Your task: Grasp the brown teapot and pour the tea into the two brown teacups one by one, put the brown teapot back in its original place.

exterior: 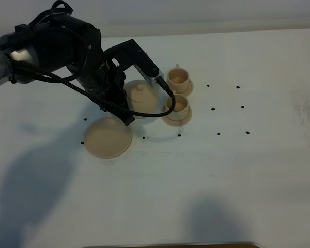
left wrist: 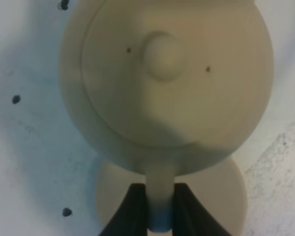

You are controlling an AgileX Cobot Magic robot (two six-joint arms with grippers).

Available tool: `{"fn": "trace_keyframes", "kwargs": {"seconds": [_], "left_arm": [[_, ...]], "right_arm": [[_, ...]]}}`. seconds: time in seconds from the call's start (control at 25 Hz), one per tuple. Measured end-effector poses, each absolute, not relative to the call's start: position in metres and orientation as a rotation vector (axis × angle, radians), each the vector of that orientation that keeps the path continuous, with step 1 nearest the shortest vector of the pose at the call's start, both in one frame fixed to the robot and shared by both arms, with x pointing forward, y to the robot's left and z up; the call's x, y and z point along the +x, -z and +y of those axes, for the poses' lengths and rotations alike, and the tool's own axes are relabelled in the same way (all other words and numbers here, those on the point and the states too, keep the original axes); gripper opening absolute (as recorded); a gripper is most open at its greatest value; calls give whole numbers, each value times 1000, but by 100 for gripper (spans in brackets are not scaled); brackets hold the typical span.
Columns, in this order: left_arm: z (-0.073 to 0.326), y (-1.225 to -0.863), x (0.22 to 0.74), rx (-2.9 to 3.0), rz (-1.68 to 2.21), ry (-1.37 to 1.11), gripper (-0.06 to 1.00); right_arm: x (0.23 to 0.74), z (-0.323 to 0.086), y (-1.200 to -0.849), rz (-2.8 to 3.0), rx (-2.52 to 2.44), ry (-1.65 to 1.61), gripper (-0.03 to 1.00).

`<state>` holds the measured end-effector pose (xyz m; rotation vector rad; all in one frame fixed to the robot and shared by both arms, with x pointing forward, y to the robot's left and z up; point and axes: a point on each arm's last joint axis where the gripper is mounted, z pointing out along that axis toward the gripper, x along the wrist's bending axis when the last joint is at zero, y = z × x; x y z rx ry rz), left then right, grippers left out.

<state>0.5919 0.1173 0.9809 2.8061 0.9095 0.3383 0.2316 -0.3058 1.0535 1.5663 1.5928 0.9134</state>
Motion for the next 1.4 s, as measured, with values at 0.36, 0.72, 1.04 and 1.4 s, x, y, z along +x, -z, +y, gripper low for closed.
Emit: {"fn": "trace_keyframes", "kwargs": {"seconds": [0.36,0.72,1.04,1.4], "left_arm": [[114,-987,596,2779,885,-370,17],[111,-980,596,2823,795,-361,17],[110,-977,596,2860,711,-362,17],[112,-973,598,2930,578,-397,17]], "right_arm": [[232,-306,-1053,1593,1566,-913,31],[232,-306,-1053,1593,1566,-913,31],[232,-306,-1053,1593,1566,-913,31],[232,-306,-1053,1593,1567,-914,31]]}}
